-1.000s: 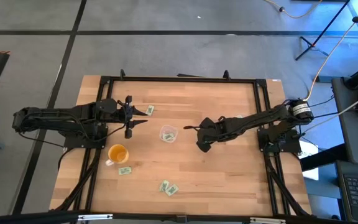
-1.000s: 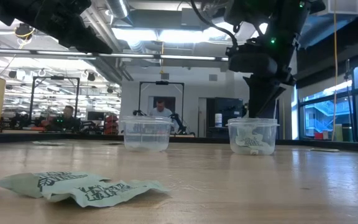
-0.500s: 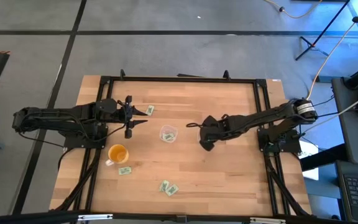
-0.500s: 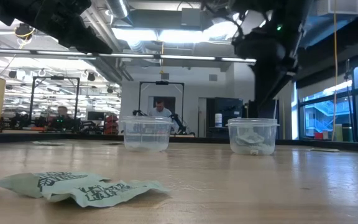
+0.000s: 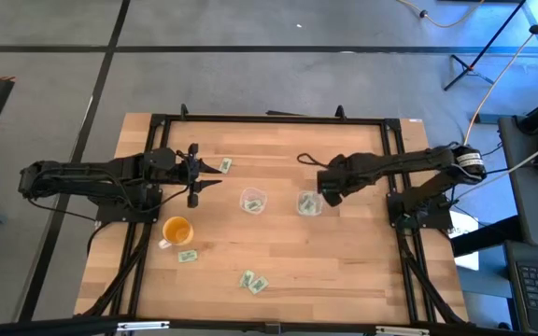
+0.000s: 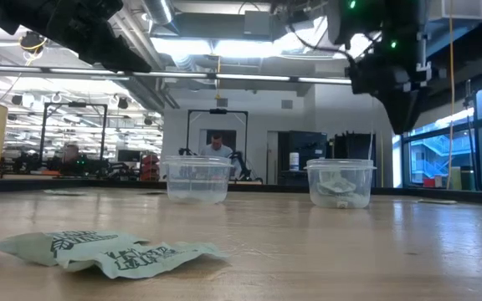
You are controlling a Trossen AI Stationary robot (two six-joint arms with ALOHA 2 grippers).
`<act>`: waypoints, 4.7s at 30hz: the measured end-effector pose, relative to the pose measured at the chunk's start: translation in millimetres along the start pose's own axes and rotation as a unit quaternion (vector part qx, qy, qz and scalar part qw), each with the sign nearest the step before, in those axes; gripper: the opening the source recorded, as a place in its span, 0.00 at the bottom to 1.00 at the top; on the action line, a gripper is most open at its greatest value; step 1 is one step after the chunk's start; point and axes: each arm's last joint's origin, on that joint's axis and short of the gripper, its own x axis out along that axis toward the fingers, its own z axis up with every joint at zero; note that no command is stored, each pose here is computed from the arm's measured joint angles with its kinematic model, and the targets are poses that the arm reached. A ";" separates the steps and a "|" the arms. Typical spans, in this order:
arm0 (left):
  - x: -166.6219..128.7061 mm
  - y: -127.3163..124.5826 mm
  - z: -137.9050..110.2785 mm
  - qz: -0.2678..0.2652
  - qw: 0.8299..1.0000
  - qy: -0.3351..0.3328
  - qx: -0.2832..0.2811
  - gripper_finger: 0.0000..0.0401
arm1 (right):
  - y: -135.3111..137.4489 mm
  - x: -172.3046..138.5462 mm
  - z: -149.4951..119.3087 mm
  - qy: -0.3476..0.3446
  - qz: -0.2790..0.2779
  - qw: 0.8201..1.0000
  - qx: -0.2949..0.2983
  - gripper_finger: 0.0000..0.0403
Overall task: Pick and place Stevia / Truvia into bins
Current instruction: Put the stevia packet into the right transparent container, then put the stevia packet into the left transparent container
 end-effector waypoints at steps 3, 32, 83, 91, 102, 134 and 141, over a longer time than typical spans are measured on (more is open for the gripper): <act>0.0 -0.1 0.0 0.000 1.000 0.000 0.000 0.28 | -7.6 12.1 4.7 0.024 -0.010 1.000 -0.002 0.32; 0.0 -0.1 0.0 -0.002 1.000 0.000 -0.001 0.28 | -55.8 124.8 -0.2 0.113 -0.011 0.990 0.082 0.32; 0.1 -0.2 0.0 -0.002 1.000 0.000 -0.001 0.28 | -7.0 54.3 36.0 -0.009 0.118 0.993 0.008 0.00; 0.0 -0.1 0.0 -0.002 1.000 0.000 -0.001 0.28 | 41.7 -6.0 26.8 -0.112 0.235 0.964 -0.057 0.00; 0.0 -0.1 0.0 -0.001 1.000 0.000 -0.001 0.28 | 66.0 -9.3 2.4 -0.105 0.249 0.959 -0.083 0.00; -4.0 2.9 -1.7 0.044 0.995 0.066 -0.065 0.28 | 78.7 -17.1 13.1 -0.092 0.140 0.973 -0.160 0.28; -7.4 17.1 4.0 0.126 0.959 0.220 -0.127 0.29 | 60.2 -49.6 26.9 -0.127 0.100 0.963 -0.217 0.29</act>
